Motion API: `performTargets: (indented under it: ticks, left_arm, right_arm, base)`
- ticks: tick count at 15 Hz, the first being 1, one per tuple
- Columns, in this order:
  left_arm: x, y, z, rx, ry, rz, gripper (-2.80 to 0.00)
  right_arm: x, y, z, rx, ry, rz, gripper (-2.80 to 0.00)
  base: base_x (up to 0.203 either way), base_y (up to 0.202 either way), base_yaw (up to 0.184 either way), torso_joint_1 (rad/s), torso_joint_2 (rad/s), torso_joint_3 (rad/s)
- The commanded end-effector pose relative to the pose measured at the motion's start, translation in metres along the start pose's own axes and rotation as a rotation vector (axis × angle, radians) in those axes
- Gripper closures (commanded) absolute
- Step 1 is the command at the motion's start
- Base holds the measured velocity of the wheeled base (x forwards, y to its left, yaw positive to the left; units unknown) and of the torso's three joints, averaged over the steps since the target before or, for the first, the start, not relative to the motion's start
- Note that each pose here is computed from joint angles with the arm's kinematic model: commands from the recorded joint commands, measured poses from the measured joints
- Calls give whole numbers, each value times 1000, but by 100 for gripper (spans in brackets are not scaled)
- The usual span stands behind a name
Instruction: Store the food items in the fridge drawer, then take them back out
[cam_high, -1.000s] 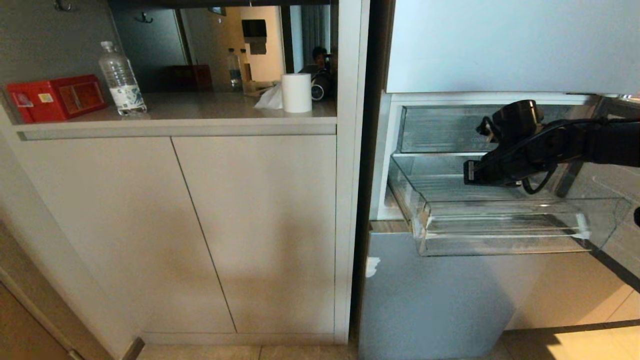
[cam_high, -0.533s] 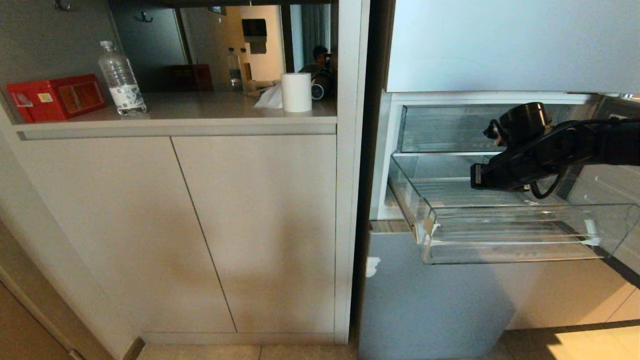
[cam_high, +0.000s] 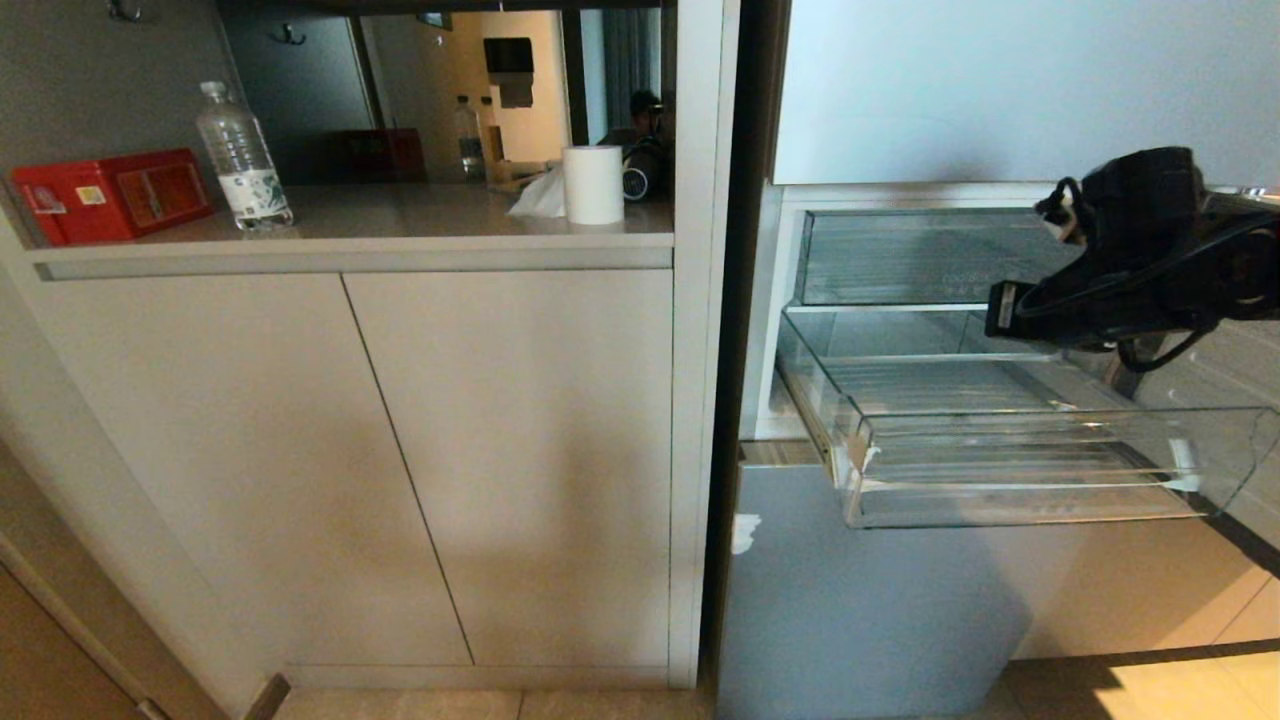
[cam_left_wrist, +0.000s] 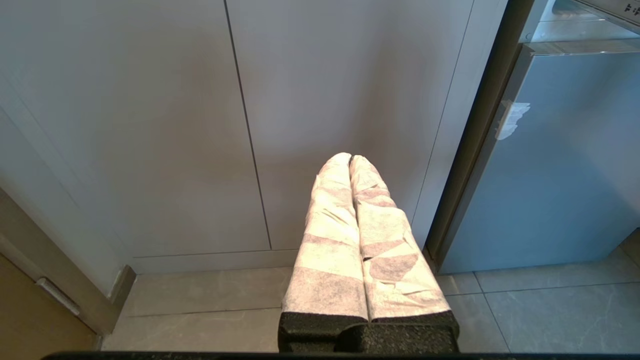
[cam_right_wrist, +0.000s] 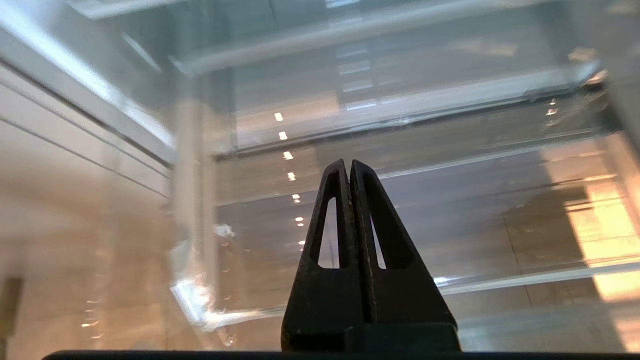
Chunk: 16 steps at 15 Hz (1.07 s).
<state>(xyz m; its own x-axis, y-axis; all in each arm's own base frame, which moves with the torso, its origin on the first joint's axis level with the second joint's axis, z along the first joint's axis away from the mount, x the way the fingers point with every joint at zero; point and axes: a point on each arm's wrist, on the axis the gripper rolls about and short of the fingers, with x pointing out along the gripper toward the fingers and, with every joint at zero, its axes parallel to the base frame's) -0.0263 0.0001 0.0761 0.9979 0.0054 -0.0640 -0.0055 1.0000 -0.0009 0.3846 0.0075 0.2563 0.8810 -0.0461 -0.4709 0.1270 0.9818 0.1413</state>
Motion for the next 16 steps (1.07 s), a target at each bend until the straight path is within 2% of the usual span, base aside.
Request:
performTargets:
  ticks: [1,3,5,7,9,11,14,16]
  left_arm:
    - [0,0,0,0,0,1,0]
    - [0,0,0,0,2,1,0]
    - [0,0,0,0,1,1,0]
    - [0,0,0,0,0,1,0]
    - [0,0,0,0,0,1,0]
    - [0,0,0,0,1,1,0]
    - [0,0,0,0,0,1,0]
    - [0,0,0,0,0,1,0]
  right_arm:
    - [-70,-1,12,7,-103,38,0]
    - [-130,-4,7,-1,-168,96,0]
    - [-187,-11,-10,-12,-229,134,0]
    - [-252,-22,-42,-29,-318,160,0]
    - [-299,-36,-90,-51,-388,163,0]
    - [-324,-50,-148,-78,-429,117,0]
    - [-328,-69,-235,-146,-464,42,0]
    - [-305,-78,-282,-190,-402,4,0]
  base:
    - [0,0,0,0,0,0]
    - [0,0,0,0,0,0]
    - [0,0,0,0,0,0]
    - [0,0,0,0,0,0]
    - [0,0,0,0,0,0]
    - [0,0,0,0,0,0]
    - [0,0,0,0,0,0]
    - [0,0,0,0,0,0]
